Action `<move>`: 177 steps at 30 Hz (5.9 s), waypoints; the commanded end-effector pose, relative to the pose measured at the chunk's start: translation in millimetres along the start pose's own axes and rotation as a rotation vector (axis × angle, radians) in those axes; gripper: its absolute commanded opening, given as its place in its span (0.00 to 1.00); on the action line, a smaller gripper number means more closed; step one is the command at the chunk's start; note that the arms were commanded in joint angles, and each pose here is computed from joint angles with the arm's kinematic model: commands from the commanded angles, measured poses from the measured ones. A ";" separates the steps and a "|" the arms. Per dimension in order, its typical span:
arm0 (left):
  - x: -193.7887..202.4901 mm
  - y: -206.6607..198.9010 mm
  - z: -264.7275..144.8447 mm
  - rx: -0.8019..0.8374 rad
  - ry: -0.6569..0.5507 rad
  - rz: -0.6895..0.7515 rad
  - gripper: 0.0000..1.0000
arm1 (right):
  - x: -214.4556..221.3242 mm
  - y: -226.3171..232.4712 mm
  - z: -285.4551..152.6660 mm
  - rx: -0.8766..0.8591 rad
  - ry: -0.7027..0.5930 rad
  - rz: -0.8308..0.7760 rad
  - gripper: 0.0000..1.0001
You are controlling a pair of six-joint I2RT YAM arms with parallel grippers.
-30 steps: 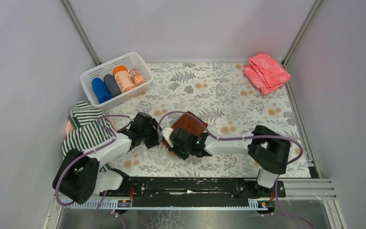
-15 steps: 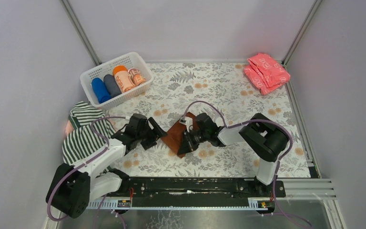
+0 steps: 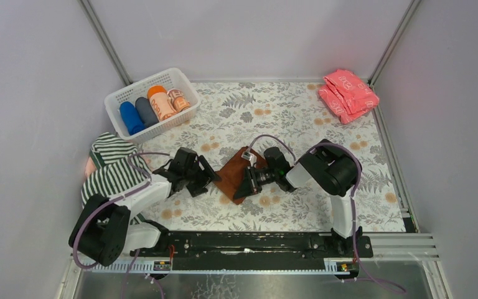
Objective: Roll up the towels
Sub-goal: Roll the towel at the center of the board.
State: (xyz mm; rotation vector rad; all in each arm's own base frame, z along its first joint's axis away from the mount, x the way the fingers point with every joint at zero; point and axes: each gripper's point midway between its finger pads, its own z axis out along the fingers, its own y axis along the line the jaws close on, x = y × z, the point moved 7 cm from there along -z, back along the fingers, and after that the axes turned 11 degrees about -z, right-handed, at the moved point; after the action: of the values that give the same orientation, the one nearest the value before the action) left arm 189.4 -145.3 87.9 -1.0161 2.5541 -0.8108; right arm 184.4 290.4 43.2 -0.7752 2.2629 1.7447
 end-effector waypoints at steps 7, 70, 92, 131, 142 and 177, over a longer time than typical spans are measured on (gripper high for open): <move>-12.2 -7.1 22.9 -0.016 -0.026 0.026 0.62 | -12.2 1.8 -12.2 0.119 -0.011 -0.054 0.27; -13.0 -11.0 -29.5 0.029 -0.132 0.026 0.80 | -14.4 52.6 4.8 0.281 0.192 -0.474 0.25; -11.3 -39.4 -1.6 0.092 -0.085 0.025 0.80 | -22.3 -1.3 4.1 0.094 0.167 -0.155 0.25; -7.4 7.7 33.4 -0.128 -0.042 0.061 0.51 | -15.1 88.0 34.4 1.112 0.276 -1.035 0.74; -8.9 5.6 33.2 -0.133 -0.048 0.070 0.51 | 13.3 49.9 35.2 1.218 0.408 -0.996 0.58; -6.7 -18.8 -20.2 0.033 -0.112 0.048 0.78 | -4.1 7.7 6.5 0.083 0.189 -0.135 0.14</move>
State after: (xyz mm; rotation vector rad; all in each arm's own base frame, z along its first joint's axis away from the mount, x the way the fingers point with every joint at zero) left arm 196.4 -138.4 124.3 -0.9492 2.4306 -0.7209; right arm 194.8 307.9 69.7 -1.1393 2.1849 1.3932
